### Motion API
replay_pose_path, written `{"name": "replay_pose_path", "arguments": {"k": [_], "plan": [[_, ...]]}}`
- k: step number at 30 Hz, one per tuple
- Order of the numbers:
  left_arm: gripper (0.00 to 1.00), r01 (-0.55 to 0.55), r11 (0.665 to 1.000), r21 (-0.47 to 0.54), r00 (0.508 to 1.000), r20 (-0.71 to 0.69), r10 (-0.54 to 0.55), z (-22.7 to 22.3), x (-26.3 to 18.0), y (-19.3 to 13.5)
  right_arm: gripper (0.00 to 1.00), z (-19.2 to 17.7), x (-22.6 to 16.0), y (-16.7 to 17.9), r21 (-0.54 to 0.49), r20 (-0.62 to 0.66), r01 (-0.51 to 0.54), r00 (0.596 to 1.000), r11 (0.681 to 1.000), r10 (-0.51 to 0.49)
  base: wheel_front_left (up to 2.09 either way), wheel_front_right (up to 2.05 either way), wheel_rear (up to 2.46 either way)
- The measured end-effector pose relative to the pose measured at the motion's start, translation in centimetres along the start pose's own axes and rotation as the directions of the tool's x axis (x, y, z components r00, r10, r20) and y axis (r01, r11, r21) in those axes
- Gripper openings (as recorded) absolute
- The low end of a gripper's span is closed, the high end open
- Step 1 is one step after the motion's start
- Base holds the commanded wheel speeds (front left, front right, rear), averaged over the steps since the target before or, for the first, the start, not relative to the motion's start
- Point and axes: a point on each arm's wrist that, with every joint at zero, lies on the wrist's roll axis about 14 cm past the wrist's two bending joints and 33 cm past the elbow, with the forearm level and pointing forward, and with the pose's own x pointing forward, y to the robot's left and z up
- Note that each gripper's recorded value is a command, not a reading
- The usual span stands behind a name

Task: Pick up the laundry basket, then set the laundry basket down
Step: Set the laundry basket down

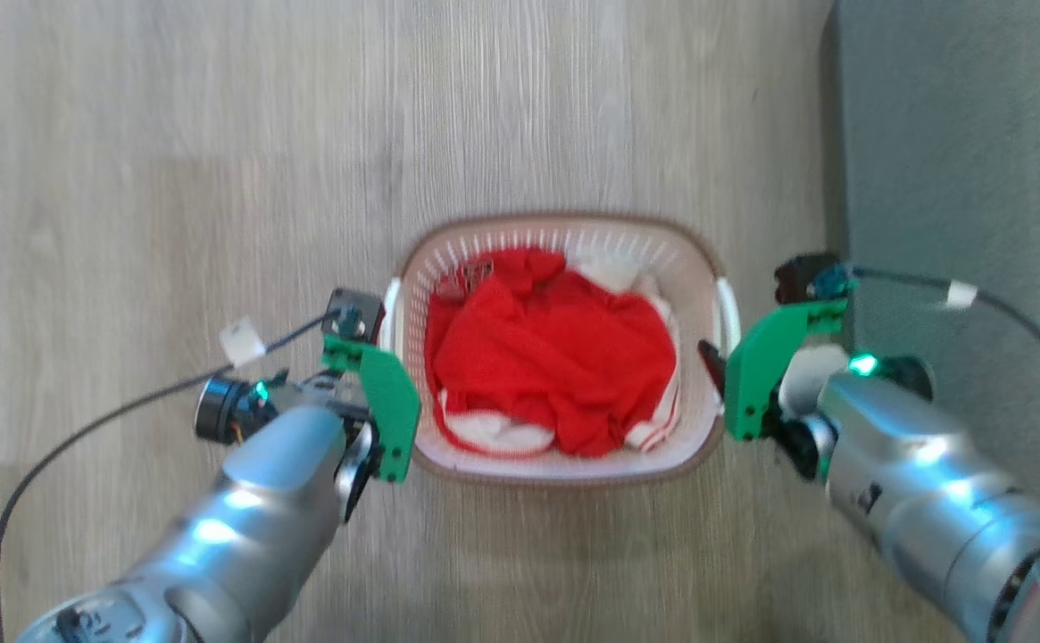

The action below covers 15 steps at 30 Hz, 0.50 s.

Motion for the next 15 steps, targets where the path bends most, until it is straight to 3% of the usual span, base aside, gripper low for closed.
{"name": "replay_pose_path", "arguments": {"k": [6, 15], "plan": [[1.0, -0.018, 1.0, 0.009, 0.981, 0.195, 0.016, 2.5, -3.7, -0.2, 1.0, 3.2, -3.9, 2.6, 0.008, 0.213, -0.032, 0.977, 0.999, 0.029, 0.0, 0.0, 0.0], [1.0, -0.03, 0.999, -0.018, 0.877, 0.479, 0.034, 7.2, -9.4, -1.0, 1.0, 8.9, -10.8, 4.9, 0.018, 0.494, -0.069, 0.868, 0.997, 0.051, 0.0, 0.0, 0.0]]}}
